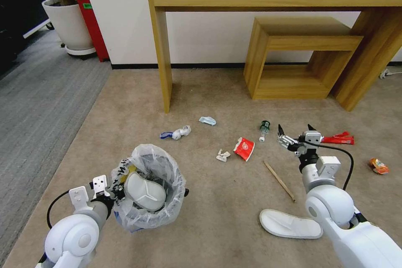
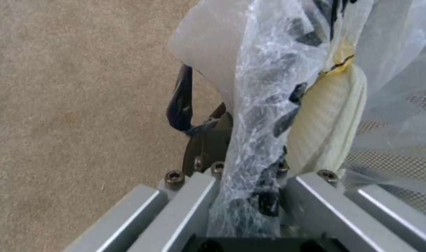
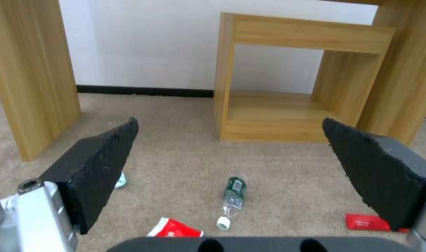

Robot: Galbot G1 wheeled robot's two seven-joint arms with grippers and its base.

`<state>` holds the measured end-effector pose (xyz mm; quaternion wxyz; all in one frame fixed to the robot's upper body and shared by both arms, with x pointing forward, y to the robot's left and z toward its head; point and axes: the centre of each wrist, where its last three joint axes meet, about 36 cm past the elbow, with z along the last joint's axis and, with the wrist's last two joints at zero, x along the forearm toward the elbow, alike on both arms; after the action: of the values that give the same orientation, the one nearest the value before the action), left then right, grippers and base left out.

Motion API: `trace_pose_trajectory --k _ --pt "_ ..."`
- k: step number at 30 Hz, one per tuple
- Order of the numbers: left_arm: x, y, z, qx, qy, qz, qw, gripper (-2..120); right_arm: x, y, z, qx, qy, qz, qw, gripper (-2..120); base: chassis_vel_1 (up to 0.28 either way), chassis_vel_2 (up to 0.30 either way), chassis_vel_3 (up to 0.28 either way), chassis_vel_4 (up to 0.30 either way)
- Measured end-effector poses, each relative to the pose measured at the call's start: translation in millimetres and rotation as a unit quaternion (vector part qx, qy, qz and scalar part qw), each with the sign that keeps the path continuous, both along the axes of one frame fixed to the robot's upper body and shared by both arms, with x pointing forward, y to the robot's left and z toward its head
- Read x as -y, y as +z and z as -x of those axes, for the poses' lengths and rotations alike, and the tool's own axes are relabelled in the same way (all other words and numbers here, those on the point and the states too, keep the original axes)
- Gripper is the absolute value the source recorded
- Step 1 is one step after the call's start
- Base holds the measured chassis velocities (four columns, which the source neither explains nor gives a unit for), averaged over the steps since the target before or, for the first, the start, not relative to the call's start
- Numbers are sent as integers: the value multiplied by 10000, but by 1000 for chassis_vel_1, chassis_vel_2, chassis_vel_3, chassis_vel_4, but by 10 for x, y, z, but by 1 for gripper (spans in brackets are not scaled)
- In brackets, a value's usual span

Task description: Pick up the trash bin and place the garbage on the floor into it.

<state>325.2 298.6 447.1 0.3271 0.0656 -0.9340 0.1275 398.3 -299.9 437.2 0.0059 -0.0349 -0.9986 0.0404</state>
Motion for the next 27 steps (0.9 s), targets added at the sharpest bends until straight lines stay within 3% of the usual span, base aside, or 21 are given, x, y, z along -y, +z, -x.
trace_pose_trajectory --k 9,12,17,20,21,27 --pt "1 -43 -20 -42 10 14 10000 0 -66 33 -8 -232 -71 -274 9993 100 0 0 0 0" --pt "1 -58 -20 -62 13 15 10000 0 -170 107 38 -829 -205 -888 9924 100 0 0 0 0" --pt "-4 -67 -24 -69 21 16 10000 0 -226 134 72 -1346 -465 -1348 9806 100 0 0 0 0" --pt "-9 -78 -28 -77 30 19 10000 0 -238 148 151 -1960 -927 -1708 9612 100 0 0 0 0" --pt "-9 -78 -28 -77 30 19 10000 0 -238 148 151 -1960 -927 -1708 9612 100 0 0 0 0" --pt "1 -121 -44 -111 16 37 9999 0 -133 169 213 -2631 -1667 -2399 9195 100 0 0 0 0"
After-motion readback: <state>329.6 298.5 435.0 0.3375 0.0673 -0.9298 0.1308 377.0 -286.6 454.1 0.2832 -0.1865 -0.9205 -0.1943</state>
